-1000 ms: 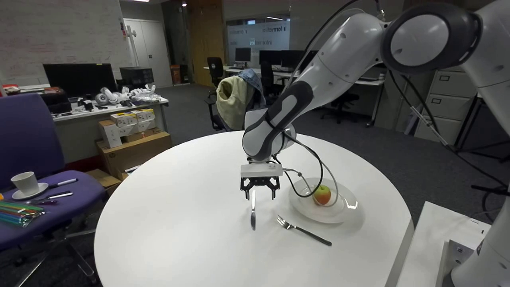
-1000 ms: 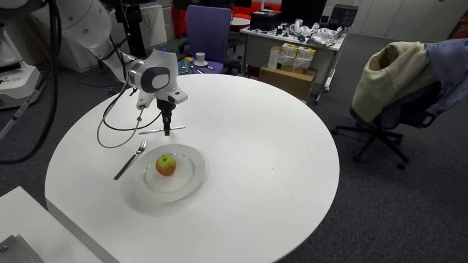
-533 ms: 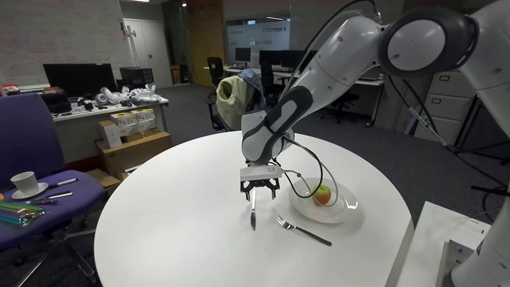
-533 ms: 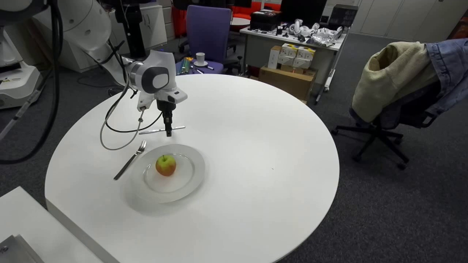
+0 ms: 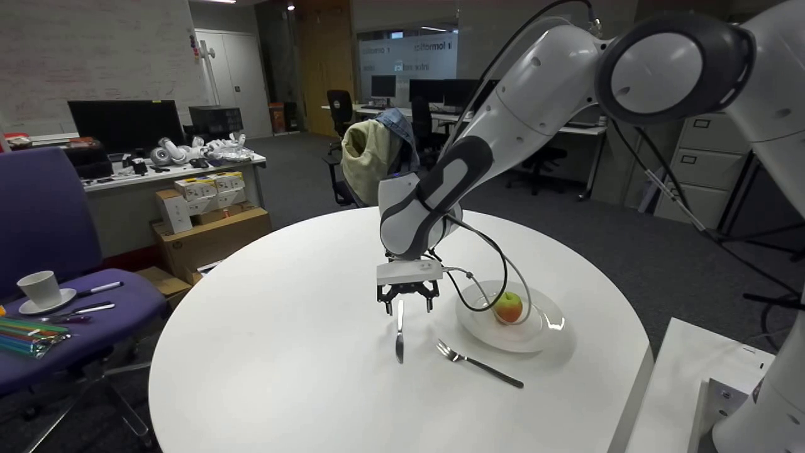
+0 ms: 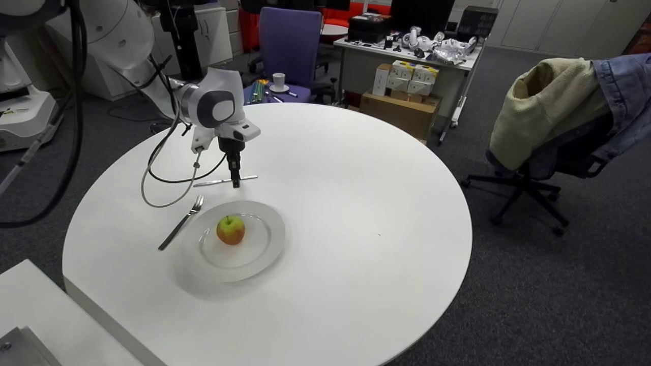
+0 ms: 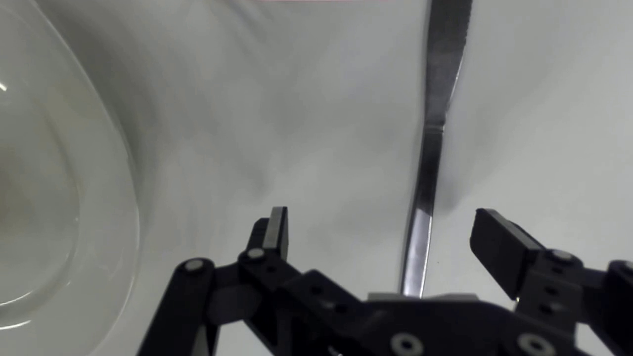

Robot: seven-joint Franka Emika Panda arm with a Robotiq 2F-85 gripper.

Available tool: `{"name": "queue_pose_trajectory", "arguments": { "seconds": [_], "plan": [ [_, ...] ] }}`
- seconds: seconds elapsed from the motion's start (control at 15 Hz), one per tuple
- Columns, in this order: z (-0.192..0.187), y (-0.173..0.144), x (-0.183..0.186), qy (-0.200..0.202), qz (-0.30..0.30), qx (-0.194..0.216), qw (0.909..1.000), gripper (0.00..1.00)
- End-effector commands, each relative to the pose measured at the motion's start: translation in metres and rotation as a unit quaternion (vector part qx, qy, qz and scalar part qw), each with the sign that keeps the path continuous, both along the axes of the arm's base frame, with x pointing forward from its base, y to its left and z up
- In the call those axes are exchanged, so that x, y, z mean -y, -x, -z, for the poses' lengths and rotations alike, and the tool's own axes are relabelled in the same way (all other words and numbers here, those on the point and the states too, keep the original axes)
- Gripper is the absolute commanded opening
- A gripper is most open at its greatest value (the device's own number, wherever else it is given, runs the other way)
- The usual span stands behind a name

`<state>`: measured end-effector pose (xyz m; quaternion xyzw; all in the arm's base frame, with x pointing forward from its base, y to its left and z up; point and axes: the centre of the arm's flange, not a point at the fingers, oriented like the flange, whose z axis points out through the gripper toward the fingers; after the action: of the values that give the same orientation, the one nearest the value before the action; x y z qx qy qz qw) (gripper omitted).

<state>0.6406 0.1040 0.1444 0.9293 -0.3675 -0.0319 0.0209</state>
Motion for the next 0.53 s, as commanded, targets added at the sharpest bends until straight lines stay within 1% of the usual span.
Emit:
{"name": "queue_pose_trajectory", "arguments": {
  "seconds": [0.0, 0.47],
  "plan": [
    [0.001, -0.011, 0.000, 0.021, 0.014, 0.017, 0.9996, 1.00],
    [0.015, -0.017, -0.001, 0.036, 0.017, 0.036, 0.9986, 1.00]
  ]
}}
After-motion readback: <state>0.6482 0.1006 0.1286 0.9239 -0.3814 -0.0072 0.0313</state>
